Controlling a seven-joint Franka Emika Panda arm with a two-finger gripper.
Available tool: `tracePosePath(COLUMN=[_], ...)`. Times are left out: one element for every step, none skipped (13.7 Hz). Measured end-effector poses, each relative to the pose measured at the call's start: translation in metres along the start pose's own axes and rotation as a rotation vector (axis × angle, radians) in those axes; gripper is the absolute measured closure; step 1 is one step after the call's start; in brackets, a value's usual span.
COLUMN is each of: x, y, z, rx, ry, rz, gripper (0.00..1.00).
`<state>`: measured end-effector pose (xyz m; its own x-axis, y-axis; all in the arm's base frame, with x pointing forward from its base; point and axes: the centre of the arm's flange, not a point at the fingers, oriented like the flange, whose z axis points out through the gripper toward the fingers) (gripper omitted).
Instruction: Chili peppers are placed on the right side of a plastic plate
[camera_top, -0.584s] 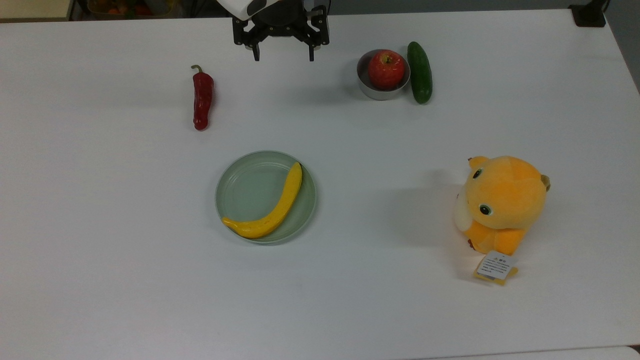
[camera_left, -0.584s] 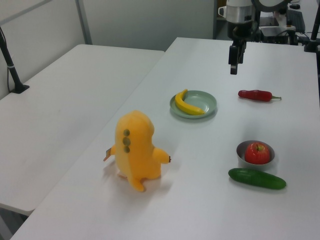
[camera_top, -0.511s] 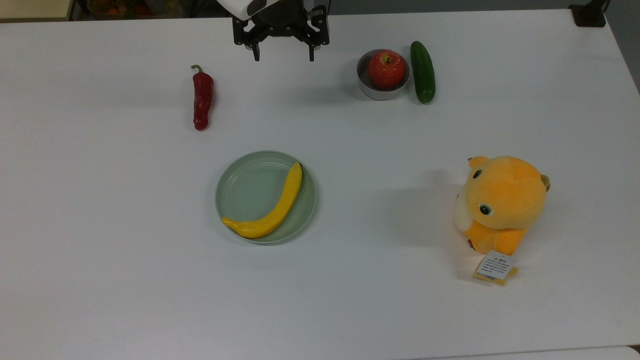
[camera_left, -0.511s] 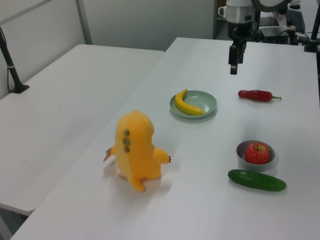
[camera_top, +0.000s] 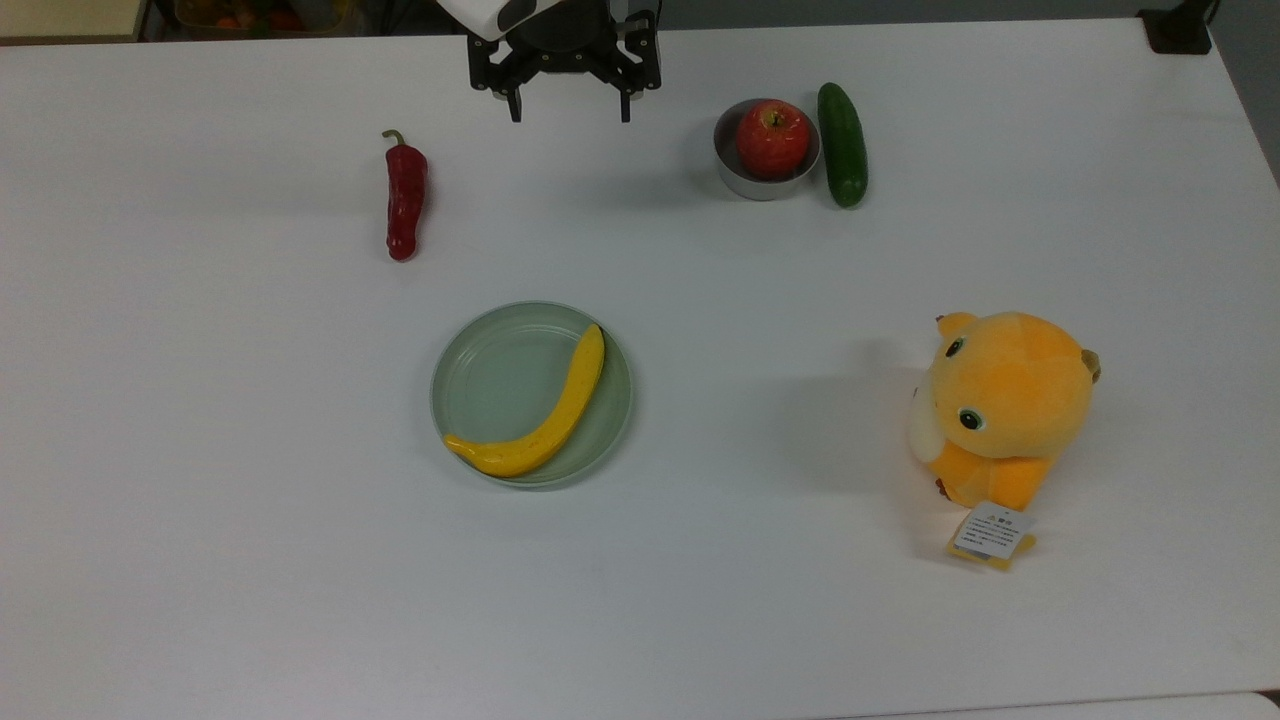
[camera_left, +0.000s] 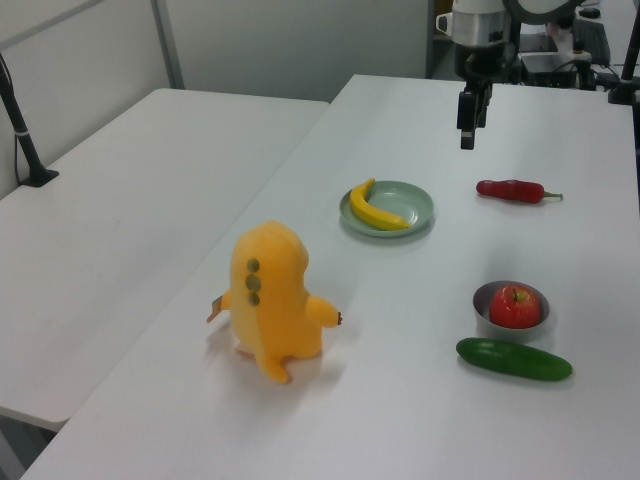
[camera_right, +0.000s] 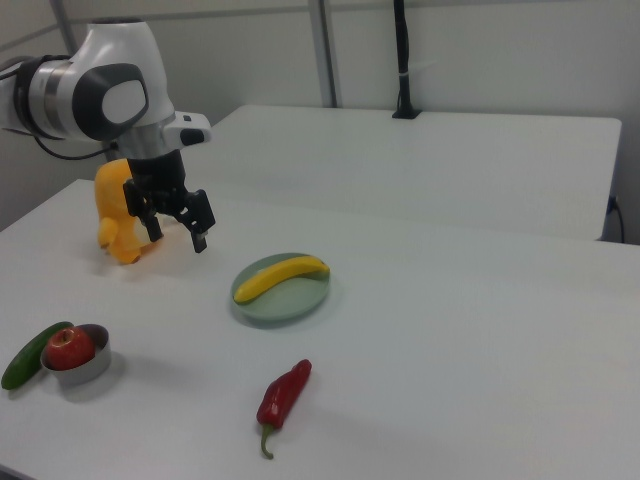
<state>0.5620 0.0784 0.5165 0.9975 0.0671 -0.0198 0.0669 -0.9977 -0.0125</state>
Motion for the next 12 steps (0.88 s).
tracePosePath(x=[0.000,0.000,0.000,0.000,0.000,0.000,0.000,0.000,0.000,0.000,0.000,0.000], y=[0.000,0.000,0.000,0.000,0.000,0.000,0.001,0.001,0.003,0.008,0.014,0.019], z=[0.000,0.000,0.000,0.000,0.000,0.000,-0.001,-0.001,-0.001,0.000,0.001,0.001], rx=[0.000,0.000,0.000,0.000,0.000,0.000,0.000,0.000,0.000,0.000,-0.001,-0.009], ry=[0.000,0.000,0.000,0.001,0.001,0.001,0.001,0.002,0.002,0.001,-0.001,-0.002], rz=[0.000,0.000,0.000,0.000,0.000,0.000,0.001,0.003,0.005,0.013,0.023,0.029], gripper=[0.00,0.00,0.00,0.00,0.00,0.00,0.00,0.00,0.00,0.00,0.00,0.00])
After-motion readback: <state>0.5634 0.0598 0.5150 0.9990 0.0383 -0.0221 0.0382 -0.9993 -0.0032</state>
